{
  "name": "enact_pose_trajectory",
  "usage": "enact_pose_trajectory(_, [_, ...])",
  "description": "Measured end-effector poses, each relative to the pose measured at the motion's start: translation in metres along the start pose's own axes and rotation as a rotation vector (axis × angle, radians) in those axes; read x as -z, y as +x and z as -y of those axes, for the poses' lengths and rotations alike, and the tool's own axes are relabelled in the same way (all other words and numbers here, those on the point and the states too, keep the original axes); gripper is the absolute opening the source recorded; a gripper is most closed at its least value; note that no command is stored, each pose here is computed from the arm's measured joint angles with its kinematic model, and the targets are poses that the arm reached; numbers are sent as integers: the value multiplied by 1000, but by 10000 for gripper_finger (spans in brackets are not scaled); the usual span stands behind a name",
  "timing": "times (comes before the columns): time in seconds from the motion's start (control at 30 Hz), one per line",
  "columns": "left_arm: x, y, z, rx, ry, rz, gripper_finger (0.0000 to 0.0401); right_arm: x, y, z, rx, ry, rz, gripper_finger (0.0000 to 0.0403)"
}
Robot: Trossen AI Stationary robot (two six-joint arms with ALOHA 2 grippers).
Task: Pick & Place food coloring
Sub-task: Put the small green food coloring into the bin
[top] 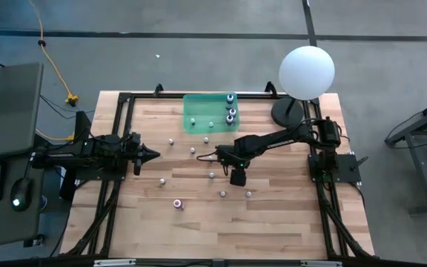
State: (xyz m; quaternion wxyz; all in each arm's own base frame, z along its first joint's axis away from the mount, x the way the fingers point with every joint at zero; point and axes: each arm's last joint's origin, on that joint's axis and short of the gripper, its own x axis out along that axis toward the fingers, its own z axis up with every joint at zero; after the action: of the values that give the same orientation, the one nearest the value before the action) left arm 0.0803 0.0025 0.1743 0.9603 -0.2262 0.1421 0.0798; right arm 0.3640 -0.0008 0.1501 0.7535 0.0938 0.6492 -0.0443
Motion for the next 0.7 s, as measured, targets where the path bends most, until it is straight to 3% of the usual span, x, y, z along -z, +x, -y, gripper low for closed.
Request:
enact_pose_trajectory(0.23, [0,0,0,0,0,0,0,0,0,0,-6,4,-1,142])
enact_pose_trajectory(0.7, [0,0,0,0,0,0,0,0,0,-1,-21,9,-2,82])
